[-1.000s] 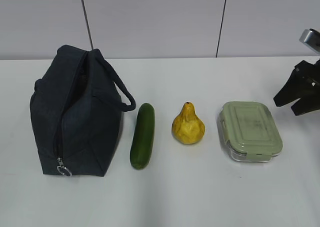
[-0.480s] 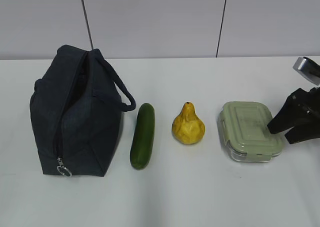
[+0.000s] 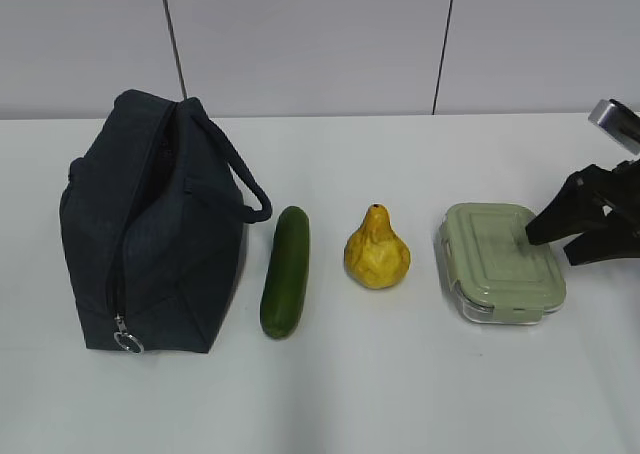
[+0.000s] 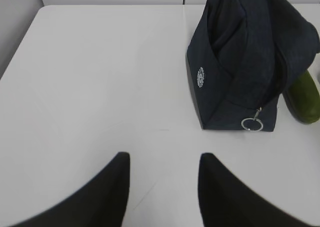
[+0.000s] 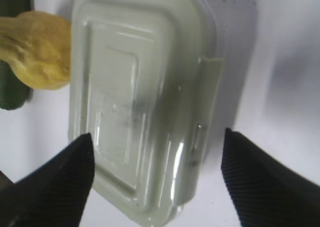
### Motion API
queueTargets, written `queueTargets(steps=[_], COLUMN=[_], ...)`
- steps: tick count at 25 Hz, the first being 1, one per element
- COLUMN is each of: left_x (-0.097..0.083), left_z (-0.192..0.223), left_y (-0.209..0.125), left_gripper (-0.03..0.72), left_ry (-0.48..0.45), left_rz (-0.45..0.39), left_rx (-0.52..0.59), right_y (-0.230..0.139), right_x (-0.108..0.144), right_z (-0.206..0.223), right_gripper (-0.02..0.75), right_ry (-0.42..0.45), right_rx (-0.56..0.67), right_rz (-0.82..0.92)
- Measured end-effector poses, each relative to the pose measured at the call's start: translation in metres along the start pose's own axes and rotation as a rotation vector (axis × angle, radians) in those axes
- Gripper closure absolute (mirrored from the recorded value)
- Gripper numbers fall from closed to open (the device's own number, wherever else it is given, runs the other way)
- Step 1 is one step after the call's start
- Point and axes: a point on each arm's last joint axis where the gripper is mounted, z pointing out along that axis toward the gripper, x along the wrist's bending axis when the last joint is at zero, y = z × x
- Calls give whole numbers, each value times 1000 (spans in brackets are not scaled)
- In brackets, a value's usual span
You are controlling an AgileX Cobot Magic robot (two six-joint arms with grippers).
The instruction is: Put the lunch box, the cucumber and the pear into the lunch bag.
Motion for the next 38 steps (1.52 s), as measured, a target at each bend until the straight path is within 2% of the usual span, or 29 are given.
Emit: queueTargets(steps=[7,24,29,38], left_x=[0,0,0,0], left_z=[0,0,0,0], left_y=[0,0,0,0], left_gripper=[412,412,412,412], left_ry=[0,0,0,0], left_rz=[0,0,0,0], left_rx=[0,0,0,0], right_y=[3,-1,-1,5], right_x=[2,-21,-23,-22], right_z=[0,32,39,37], right_gripper=[121,128,138,146], right_ry=[23,87,136,153], right_rx=[-32,9,-1,-4], right_rz=[-11,60,73,49])
